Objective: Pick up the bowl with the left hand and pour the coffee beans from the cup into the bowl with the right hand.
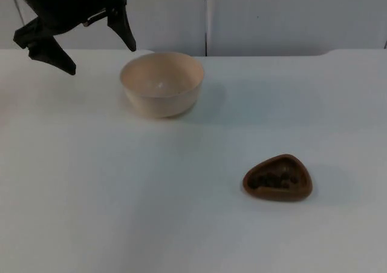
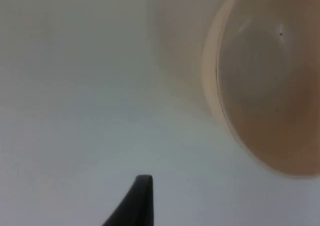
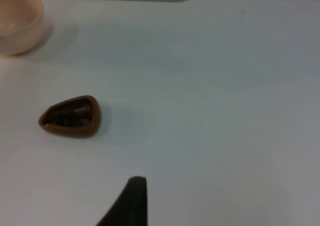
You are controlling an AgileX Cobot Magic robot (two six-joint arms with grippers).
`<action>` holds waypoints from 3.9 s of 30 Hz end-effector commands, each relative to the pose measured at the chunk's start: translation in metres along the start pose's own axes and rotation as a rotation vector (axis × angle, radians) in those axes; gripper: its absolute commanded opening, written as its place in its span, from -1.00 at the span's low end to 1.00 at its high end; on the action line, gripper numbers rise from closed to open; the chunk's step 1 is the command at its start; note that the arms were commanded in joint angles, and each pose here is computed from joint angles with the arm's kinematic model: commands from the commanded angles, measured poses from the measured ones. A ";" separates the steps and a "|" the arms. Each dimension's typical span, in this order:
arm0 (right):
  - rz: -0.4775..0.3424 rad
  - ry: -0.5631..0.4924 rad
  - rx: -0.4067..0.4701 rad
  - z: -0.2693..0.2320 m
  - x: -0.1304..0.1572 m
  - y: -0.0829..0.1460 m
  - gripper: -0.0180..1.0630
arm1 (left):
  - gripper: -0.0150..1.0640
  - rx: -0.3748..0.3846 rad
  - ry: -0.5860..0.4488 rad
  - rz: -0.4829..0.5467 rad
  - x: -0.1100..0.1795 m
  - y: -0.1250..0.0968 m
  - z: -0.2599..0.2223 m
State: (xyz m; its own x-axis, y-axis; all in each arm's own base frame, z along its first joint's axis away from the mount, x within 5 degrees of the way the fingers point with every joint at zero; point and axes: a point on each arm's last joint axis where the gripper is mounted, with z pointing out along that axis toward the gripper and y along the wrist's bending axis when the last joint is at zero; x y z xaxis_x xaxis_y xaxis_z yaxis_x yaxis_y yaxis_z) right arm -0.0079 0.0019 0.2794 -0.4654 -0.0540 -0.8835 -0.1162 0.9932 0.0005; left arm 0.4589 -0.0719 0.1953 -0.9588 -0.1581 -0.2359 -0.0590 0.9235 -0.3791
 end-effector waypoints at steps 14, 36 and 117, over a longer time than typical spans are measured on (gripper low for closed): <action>-0.009 -0.010 0.008 0.000 0.000 0.000 0.98 | 0.93 -0.005 0.035 -0.143 -0.018 0.006 0.043; -0.008 -0.010 0.009 0.000 0.000 0.000 0.98 | 0.91 -0.014 -0.033 -0.250 -0.019 0.008 0.080; -0.008 -0.010 0.015 0.000 0.000 -0.001 0.98 | -0.98 -0.169 0.076 0.040 0.000 -0.029 0.002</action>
State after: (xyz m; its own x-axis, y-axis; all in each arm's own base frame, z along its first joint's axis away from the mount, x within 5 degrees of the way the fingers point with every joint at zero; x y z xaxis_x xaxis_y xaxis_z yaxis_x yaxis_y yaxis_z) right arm -0.0079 0.0015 0.2794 -0.4652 -0.0565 -0.8834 -0.1132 0.9936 -0.0039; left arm 0.4652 -0.0951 0.1950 -0.9781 -0.1248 -0.1669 -0.0850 0.9702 -0.2271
